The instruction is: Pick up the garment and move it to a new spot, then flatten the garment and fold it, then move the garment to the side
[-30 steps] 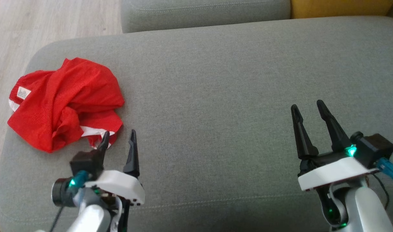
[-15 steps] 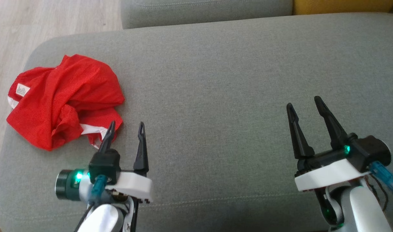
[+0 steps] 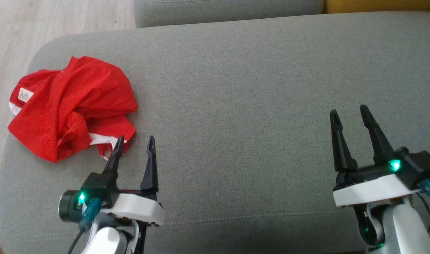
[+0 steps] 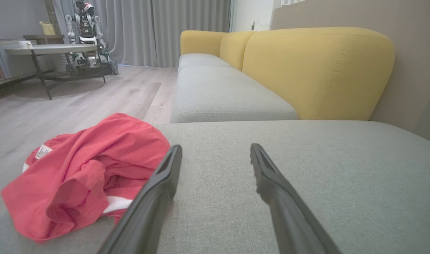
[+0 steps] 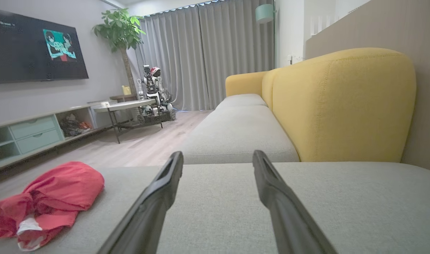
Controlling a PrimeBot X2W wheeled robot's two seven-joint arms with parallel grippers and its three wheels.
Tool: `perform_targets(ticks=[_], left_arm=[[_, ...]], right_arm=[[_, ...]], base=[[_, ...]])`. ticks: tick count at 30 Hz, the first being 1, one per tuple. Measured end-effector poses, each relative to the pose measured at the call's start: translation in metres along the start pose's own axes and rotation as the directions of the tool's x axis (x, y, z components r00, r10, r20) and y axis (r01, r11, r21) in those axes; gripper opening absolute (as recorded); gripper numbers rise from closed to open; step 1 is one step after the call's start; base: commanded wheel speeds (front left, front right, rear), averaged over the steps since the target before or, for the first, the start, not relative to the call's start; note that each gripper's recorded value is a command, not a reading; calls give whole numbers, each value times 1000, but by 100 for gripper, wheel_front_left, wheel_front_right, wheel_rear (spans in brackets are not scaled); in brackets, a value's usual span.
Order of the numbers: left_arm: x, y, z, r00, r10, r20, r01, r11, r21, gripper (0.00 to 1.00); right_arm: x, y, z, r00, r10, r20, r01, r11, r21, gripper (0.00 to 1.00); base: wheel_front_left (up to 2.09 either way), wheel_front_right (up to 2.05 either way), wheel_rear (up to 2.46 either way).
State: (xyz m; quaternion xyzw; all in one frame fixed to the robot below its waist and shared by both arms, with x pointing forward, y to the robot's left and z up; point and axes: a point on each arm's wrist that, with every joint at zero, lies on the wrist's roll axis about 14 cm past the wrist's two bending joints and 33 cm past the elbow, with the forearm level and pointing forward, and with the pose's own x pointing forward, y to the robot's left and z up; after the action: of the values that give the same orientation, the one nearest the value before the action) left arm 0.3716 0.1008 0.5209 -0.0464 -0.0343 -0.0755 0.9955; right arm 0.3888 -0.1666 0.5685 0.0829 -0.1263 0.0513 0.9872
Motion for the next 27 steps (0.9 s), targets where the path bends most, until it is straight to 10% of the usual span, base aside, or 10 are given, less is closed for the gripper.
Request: perform_targets(ticks=[12,27], left_arm=[[5,-6,19,994,-42,103,30,993,117,100],[1,-1,7,997,-48,65,40,992,123,100]], right_arm=[[-1,5,-5,999,36,-11,-38,987,-156,100],[3,15,-5,998,62,-2,-62,991,-115,100]], base=[[0,0,0],[0,0,0]])
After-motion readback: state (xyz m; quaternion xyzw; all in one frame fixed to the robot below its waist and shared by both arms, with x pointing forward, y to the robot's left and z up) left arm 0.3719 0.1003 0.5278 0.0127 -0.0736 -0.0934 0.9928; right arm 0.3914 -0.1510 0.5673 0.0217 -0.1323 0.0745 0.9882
